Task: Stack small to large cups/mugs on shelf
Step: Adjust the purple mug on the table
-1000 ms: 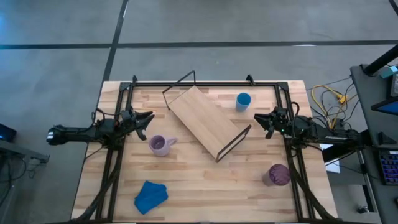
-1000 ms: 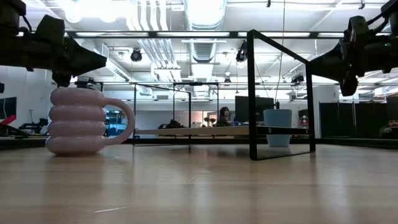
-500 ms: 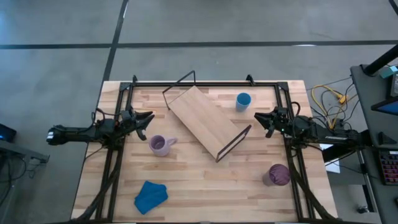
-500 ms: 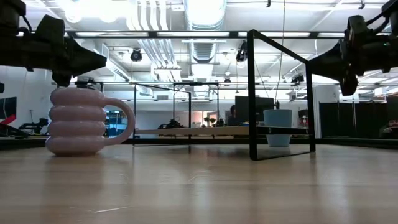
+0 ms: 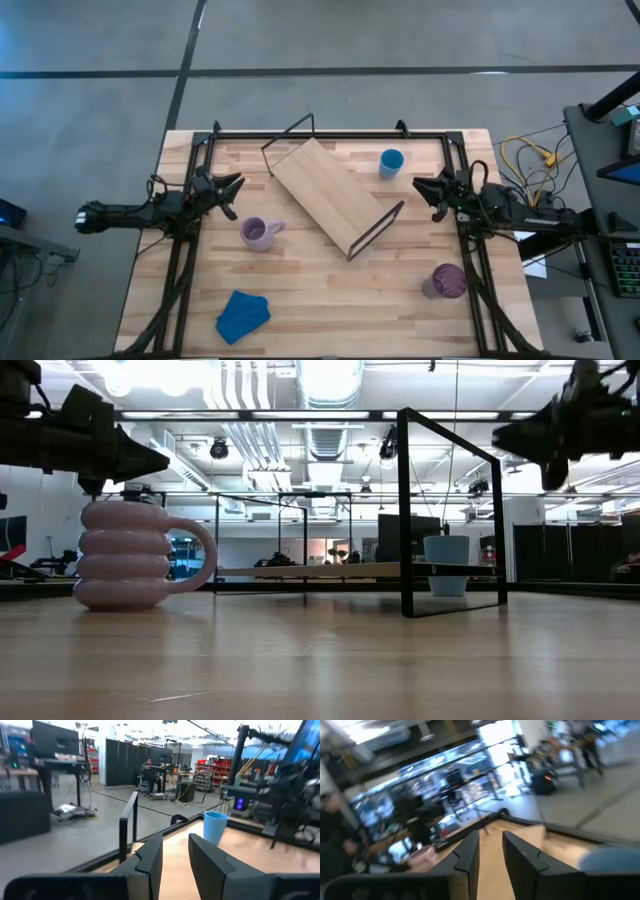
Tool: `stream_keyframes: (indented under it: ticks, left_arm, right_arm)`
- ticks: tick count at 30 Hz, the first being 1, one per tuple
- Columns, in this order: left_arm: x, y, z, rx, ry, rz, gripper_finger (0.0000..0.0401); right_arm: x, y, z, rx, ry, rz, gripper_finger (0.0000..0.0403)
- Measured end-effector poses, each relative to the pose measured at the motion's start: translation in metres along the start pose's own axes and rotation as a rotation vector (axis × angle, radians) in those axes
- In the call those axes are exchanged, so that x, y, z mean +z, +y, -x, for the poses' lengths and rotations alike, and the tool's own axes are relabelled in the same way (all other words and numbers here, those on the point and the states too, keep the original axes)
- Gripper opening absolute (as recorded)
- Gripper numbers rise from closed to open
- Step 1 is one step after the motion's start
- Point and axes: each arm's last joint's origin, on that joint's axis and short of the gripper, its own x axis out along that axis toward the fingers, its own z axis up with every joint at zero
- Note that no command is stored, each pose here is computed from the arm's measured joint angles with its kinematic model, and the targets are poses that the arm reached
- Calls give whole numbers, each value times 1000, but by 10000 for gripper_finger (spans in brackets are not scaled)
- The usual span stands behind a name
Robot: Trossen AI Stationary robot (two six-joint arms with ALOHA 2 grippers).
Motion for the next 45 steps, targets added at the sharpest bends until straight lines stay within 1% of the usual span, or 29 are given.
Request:
stream_keyframes:
  ticks: [2, 4, 11, 13, 15, 16, 18, 22, 24, 26, 28, 32, 37, 41, 45]
  left_arm:
    - [0, 0, 0, 0, 0, -7, 80]
    - [0, 0, 0, 0, 1, -4, 80]
    - [0, 0, 0, 1, 1, -4, 80]
    - [2, 0, 0, 11, -15, -10, 80]
    - [9, 0, 0, 12, -51, 15, 80]
    - [13, 0, 1, 9, -53, 5, 80]
    - [30, 0, 1, -2, -83, -40, 80]
    - [69, -2, 0, 2, -118, -198, 80]
    - [89, -4, -3, 9, -123, -247, 80]
    - [108, -8, -7, 22, -100, -273, 80]
    - [123, -13, -13, 22, -59, -294, 80]
    - [150, -24, -27, 16, -37, -261, 80]
    - [182, -31, -34, 21, -78, -225, 80]
    - [195, -37, -42, 22, -79, -229, 80]
    - [204, -42, -48, 22, -81, -224, 80]
  right_arm:
    - [17, 5, 2, 9, 4, 28, 79]
    - [36, 10, 5, -27, 39, 66, 79]
    - [115, 29, 15, -189, 269, 259, 79]
    - [134, 35, 13, -210, 344, 328, 79]
    - [154, 42, 11, -220, 391, 357, 79]
    - [163, 46, 9, -223, 396, 359, 79]
    - [182, 53, 3, -223, 375, 334, 79]
    - [217, 68, -7, -224, 299, 211, 79]
    - [233, 74, -10, -214, 268, 206, 79]
    - [248, 79, -11, -200, 242, 246, 79]
    - [260, 83, -13, -187, 226, 311, 79]
    - [275, 89, -16, -185, 230, 334, 79]
    - [276, 91, -21, -198, 318, 387, 79]
    - [278, 94, -28, -181, 325, 486, 79]
    - [284, 98, -36, -172, 307, 533, 79]
